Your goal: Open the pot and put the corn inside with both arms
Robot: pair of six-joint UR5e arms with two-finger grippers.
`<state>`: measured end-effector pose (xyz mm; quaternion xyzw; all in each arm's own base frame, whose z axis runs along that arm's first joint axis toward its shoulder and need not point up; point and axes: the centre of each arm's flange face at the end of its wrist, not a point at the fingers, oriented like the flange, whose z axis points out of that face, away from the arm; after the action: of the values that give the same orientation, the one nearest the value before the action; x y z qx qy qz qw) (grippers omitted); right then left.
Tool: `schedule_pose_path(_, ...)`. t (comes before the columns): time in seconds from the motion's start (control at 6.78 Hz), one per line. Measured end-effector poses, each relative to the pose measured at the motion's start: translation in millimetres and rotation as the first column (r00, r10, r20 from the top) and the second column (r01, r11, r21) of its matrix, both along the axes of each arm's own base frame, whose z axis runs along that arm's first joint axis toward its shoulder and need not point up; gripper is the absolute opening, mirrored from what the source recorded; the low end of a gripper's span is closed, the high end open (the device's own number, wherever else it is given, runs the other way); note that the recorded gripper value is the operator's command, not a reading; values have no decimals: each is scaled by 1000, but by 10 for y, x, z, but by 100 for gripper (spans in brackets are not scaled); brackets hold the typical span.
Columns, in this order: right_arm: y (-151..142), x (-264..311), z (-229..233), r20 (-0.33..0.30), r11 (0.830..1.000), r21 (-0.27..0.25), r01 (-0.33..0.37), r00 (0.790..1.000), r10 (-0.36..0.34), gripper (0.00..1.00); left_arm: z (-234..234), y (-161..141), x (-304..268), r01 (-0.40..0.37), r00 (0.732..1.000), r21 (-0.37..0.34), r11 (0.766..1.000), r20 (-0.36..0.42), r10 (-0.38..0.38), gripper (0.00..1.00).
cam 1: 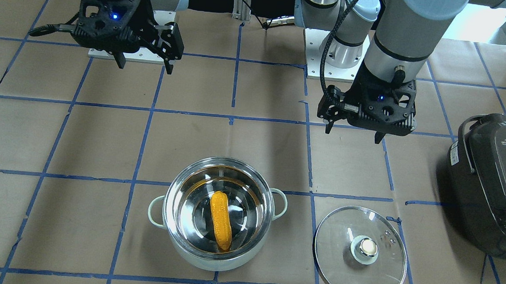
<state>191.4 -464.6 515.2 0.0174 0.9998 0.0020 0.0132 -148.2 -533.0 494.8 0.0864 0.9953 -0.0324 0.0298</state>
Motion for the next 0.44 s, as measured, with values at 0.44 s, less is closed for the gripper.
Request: schedule_pose_path(0.44, -20, -81, 17, -44, 1000, -12, -6, 999, 5, 100, 206, 132, 275, -61, 998, 2, 998, -2, 61, 100)
